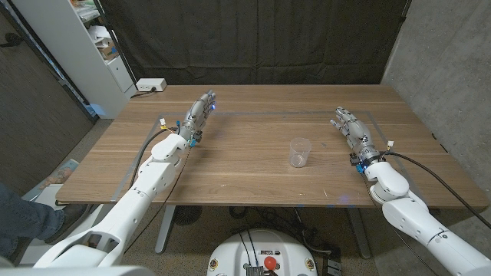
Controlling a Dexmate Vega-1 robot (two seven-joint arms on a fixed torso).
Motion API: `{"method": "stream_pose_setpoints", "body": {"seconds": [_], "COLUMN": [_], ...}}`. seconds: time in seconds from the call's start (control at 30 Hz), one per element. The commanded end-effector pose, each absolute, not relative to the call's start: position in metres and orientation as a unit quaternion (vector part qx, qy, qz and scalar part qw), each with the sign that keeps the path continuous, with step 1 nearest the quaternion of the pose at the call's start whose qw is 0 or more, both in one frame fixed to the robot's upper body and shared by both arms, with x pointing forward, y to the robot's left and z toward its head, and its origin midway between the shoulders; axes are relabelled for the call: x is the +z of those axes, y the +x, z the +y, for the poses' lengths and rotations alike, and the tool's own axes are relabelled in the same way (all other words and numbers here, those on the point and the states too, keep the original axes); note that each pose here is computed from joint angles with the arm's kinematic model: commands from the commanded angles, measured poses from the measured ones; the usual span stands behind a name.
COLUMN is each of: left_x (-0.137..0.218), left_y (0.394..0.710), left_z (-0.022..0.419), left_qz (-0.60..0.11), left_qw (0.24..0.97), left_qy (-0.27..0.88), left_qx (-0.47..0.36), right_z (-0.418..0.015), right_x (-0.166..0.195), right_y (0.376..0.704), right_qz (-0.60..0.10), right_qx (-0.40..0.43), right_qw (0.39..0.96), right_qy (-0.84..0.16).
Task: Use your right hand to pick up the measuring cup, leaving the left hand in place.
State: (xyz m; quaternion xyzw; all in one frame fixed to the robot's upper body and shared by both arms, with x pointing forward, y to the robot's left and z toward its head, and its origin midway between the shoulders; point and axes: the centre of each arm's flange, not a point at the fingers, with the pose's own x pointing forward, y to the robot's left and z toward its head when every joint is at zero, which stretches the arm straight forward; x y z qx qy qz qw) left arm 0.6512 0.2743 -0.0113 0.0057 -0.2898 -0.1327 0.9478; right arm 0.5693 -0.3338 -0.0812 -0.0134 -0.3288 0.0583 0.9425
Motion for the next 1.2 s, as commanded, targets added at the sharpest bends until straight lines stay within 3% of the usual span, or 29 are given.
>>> {"method": "stream_pose_setpoints", "body": {"seconds": [0.03, 1.2], "left_x": [-0.013, -0.008], "left_y": [0.654, 0.655], "left_z": [0.276, 0.274], "left_qz": [-0.289, -0.288], "left_qw": [0.948, 0.948], "left_qy": [0.002, 0.005], "left_qx": [-0.133, -0.138], "right_z": [-0.330, -0.328], "right_x": [-0.087, -0.097], "right_y": [0.564, 0.552], "right_qz": [-0.325, -0.318], "right_qx": [0.057, 0.052], "right_qw": [0.944, 0.946], "right_qy": [-0.012, -0.021]}}
